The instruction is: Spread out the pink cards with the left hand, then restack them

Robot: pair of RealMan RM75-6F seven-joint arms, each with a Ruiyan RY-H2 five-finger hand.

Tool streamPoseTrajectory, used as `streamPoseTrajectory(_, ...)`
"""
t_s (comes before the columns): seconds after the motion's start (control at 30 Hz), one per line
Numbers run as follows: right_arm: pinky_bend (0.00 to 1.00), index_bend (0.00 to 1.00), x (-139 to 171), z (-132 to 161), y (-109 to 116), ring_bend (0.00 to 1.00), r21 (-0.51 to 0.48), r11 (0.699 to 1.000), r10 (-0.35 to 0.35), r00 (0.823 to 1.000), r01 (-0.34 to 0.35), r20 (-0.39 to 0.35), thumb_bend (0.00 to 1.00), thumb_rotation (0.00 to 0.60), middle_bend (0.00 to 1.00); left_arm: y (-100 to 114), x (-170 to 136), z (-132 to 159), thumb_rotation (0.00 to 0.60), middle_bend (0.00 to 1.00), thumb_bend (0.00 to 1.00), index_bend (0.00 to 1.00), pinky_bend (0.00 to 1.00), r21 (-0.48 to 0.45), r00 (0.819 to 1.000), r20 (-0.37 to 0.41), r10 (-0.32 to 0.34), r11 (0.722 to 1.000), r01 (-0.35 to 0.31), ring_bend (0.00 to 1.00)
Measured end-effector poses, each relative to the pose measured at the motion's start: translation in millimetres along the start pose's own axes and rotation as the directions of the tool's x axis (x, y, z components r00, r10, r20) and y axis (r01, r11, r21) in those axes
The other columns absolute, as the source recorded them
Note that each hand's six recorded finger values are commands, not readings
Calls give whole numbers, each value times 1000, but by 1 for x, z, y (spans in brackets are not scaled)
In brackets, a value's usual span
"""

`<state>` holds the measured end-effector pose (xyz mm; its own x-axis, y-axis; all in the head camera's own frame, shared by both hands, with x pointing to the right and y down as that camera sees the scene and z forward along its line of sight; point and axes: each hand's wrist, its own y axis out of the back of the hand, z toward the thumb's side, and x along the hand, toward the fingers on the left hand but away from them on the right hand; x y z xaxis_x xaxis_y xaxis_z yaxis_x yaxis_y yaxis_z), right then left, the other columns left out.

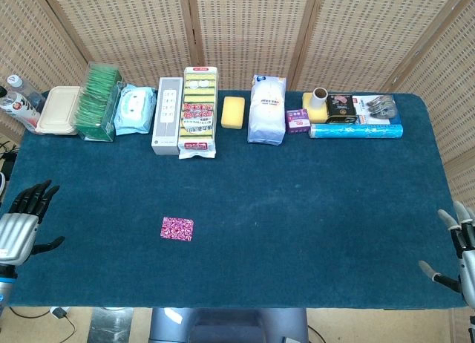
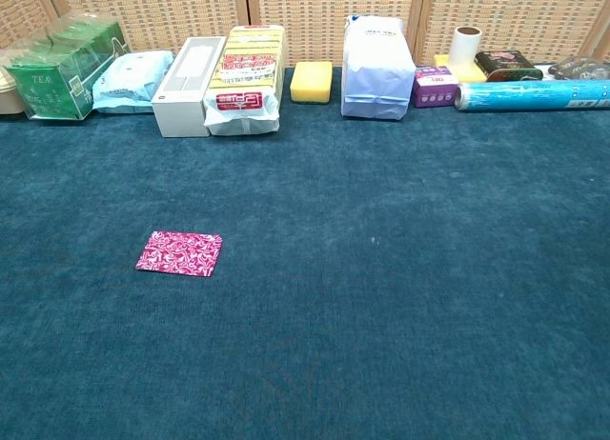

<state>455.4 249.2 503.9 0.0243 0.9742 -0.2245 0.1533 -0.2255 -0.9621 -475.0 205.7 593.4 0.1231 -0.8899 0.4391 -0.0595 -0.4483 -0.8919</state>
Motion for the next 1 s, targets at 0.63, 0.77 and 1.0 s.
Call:
streamPoseTrajectory(0.63,16,106,1,-9,6,0,-52,998,21,1000,-20,20,0,600,0,-20,3,68,600,0,123,0,69,-56,954,178,-241,966,254,0)
streamPoseTrajectory(0.77,17,106,0,-16,8,0,-72,997,36,998,-32,45,0,600,0,-25,3,102,600,0,123,0,69,0,905,266,-331,939,343,0)
streamPoseTrajectory(1.0,17,106,3,-19,13,0,-98,995,37,998,-33,46,0,600,0,-44,9,154,600,0,123,0,69,164,826,356,-438,899,406,0)
